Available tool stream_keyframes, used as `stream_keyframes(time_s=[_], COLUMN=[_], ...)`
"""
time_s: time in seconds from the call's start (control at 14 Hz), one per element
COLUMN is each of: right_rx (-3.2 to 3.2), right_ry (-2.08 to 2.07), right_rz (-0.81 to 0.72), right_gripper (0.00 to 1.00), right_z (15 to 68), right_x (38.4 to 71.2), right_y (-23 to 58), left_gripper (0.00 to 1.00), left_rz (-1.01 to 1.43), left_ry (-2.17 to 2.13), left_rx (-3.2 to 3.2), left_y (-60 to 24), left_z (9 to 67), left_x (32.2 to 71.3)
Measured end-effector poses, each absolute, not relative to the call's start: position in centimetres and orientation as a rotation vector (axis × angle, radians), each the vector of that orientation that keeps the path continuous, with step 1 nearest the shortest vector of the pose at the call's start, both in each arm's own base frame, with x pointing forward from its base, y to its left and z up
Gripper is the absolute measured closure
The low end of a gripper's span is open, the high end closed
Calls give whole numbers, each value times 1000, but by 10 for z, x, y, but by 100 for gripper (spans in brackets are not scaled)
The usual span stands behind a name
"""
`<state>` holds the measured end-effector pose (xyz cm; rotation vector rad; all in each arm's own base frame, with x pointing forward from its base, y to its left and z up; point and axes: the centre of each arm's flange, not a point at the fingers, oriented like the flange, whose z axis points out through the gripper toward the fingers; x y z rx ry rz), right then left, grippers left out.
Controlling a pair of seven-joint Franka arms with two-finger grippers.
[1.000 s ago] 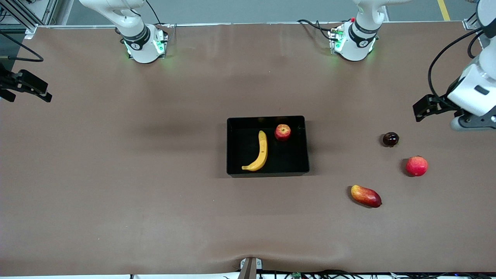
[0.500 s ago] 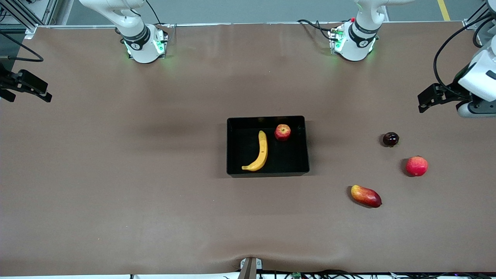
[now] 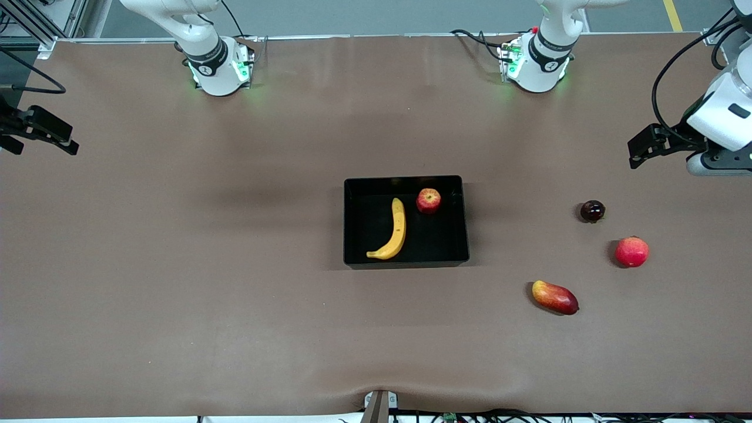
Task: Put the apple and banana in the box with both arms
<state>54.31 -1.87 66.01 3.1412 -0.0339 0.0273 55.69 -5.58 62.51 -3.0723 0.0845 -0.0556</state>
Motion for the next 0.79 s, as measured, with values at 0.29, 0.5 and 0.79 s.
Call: stream_keyframes(time_s=[0.29, 0.5, 0.79], right_rx=[3141, 3141, 3141], right_ry=[-34, -34, -34], right_rz=[27, 27, 27], right_gripper=[0, 0, 0], right_z=[660, 660, 660], right_x=[543, 543, 543], right_y=[-19, -19, -19], left_gripper=[0, 0, 0], left_rz=[-49, -43, -42], left_ry=[123, 124, 123], left_rx=[-3074, -3074, -3074], left_y=[-70, -71, -70], left_z=[630, 644, 645], left_x=[553, 549, 548])
